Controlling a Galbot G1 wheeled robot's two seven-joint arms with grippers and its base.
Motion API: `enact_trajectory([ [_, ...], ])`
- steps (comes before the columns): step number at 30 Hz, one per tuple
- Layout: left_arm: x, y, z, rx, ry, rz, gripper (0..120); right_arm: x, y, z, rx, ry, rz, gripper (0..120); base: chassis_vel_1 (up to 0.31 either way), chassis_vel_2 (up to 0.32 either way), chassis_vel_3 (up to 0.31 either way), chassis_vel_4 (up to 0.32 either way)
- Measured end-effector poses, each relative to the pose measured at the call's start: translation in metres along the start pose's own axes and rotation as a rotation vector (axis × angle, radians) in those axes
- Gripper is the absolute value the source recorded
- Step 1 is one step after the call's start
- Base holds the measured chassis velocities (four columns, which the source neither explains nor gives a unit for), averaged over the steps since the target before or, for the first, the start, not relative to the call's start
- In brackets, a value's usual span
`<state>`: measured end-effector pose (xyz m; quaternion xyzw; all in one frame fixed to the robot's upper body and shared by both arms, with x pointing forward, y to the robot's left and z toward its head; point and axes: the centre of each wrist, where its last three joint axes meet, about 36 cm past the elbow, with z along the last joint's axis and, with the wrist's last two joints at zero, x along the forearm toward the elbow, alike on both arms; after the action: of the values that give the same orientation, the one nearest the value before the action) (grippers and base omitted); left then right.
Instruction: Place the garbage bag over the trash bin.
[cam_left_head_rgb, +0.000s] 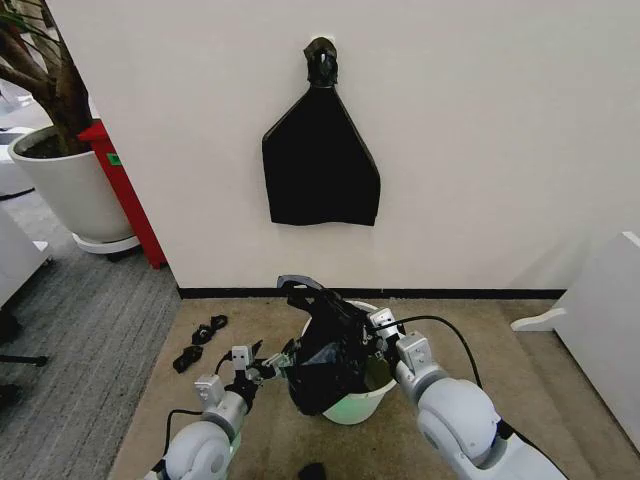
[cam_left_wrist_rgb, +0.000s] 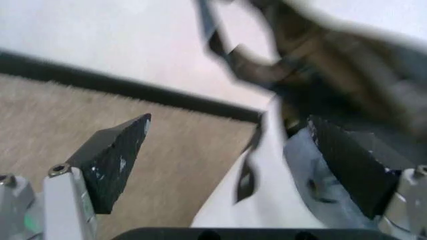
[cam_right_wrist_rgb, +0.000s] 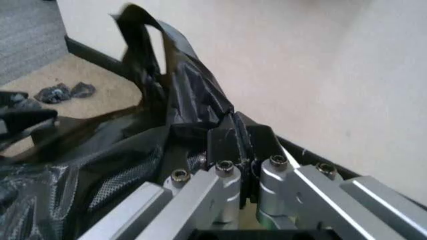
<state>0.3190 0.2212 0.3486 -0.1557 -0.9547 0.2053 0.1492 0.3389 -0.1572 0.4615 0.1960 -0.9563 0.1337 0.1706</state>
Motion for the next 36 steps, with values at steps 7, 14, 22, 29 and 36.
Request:
enact_trajectory([
  [7,0.020,-0.021,-0.025,0.041,-0.079,0.089,93,-0.010,0.014,-0.004,0.009,-0.014,-0.019,0,0.000,0.000,0.000,0.000],
  [14,0.018,-0.019,-0.032,0.023,-0.062,0.057,93,-0.011,0.026,-0.005,0.020,-0.025,-0.043,0,0.000,0.000,0.000,0.000],
  [22,0.008,-0.017,-0.022,0.017,0.029,0.061,93,-0.012,0.034,-0.006,0.084,-0.061,-0.046,0,0.000,0.000,0.000,0.000],
  [29,-0.005,-0.003,-0.014,-0.025,0.072,0.047,91,-0.015,0.039,-0.010,0.089,-0.072,-0.056,0,0.000,0.000,0.000,0.000],
  [36,-0.016,-0.016,-0.012,-0.023,0.093,0.081,91,-0.016,0.041,-0.011,0.089,-0.074,-0.063,0,0.000,0.000,0.000,0.000],
])
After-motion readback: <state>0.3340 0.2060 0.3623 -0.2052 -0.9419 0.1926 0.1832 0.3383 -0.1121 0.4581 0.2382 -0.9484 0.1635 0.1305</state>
